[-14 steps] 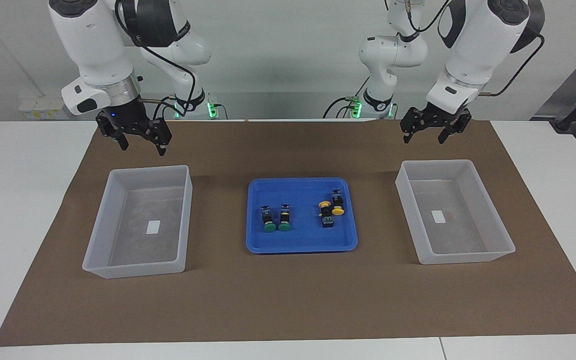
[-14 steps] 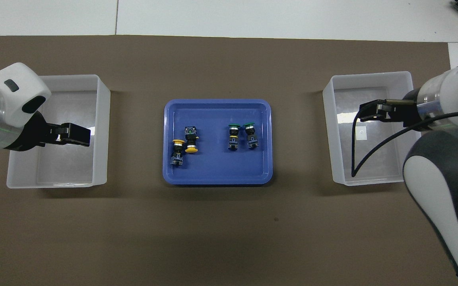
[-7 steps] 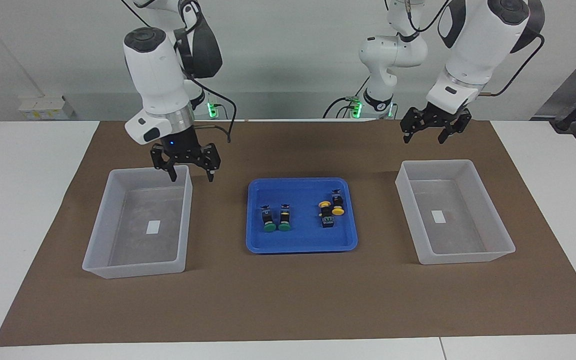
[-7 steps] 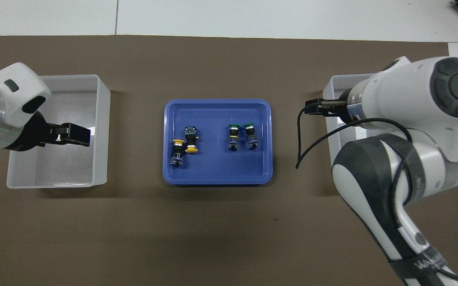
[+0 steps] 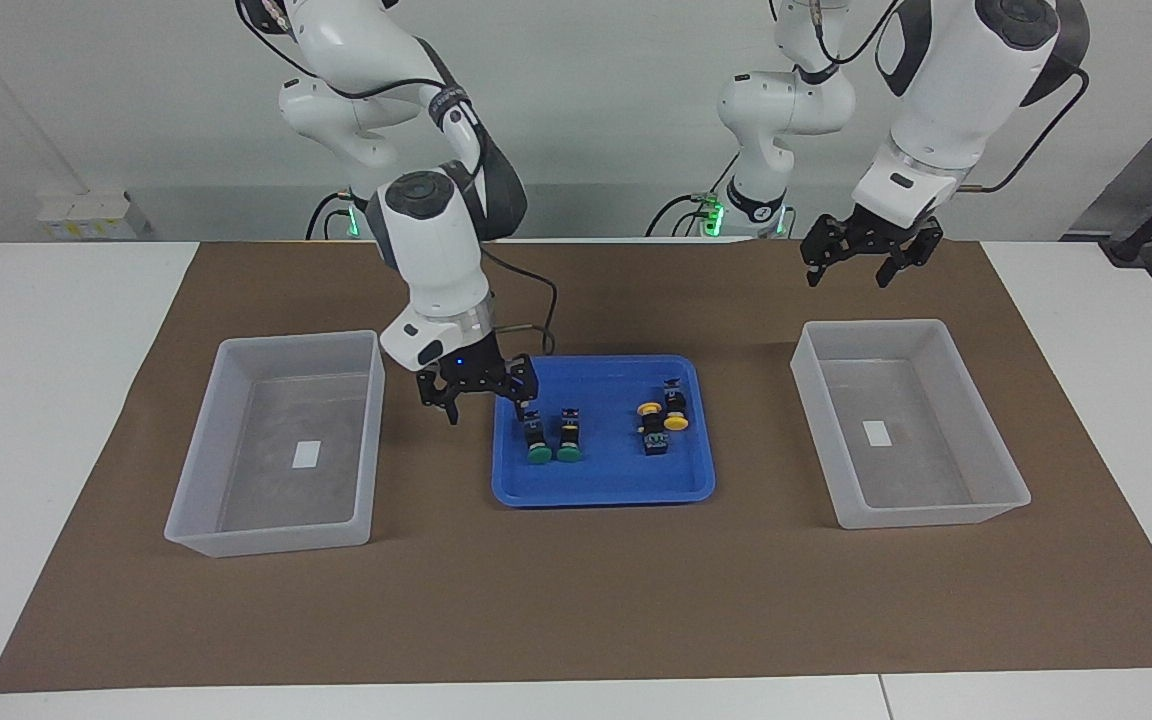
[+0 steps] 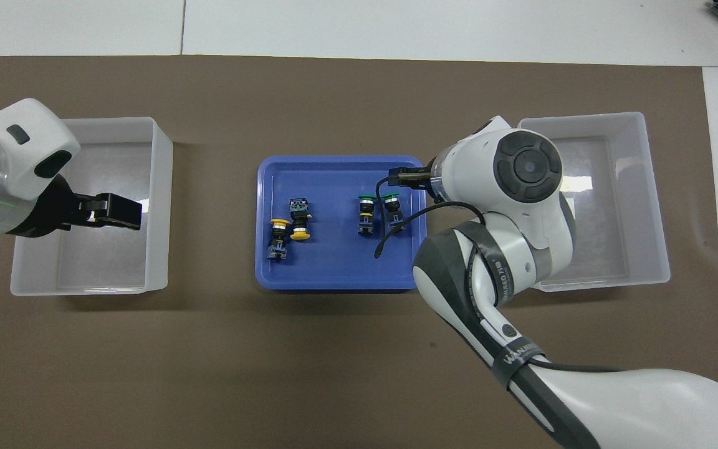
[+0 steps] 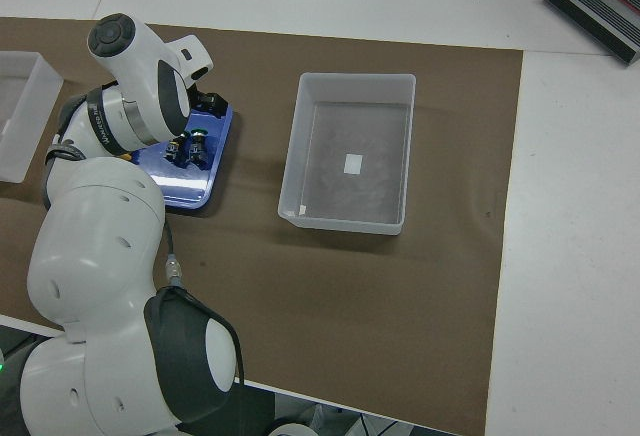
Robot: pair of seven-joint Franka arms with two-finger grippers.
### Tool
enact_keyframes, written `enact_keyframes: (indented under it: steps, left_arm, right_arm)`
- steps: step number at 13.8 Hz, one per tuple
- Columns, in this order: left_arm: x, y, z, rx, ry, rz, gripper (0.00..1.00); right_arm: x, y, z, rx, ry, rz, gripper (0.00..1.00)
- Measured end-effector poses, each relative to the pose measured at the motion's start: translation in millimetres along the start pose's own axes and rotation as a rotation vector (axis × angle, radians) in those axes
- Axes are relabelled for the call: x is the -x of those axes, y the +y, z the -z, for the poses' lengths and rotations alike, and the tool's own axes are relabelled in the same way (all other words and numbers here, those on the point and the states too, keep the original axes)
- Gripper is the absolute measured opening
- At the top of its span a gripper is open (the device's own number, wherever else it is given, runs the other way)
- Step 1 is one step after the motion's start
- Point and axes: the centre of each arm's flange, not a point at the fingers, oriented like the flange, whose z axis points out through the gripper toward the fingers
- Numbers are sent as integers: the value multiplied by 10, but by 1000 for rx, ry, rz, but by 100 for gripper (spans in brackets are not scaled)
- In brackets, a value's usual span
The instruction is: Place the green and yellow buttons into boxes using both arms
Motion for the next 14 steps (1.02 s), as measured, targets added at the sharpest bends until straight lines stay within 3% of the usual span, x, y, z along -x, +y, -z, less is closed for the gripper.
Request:
enact_keyframes:
  steps: [3, 5, 10, 11, 12, 14]
  left_arm:
    - [3, -1, -22, -1, -4, 0, 100]
    - [-12, 21, -114, 3, 31, -3, 100]
    - [112, 433, -771, 17, 117, -31, 100]
    - [107, 604, -901, 29, 143, -5, 100]
    - [78, 810, -1048, 48, 175, 35, 100]
    - [-26, 1101, -1335, 83, 218, 98, 100]
  right_arm:
    - [72, -132, -203, -8, -3, 18, 100]
    - [164, -199, -386, 2, -11, 46, 100]
    - [410, -174, -731, 36, -48, 85, 100]
    - [435, -161, -758, 42, -53, 89, 93]
    - [458, -149, -783, 48, -57, 95, 93]
    - [470, -137, -797, 56, -57, 102, 69]
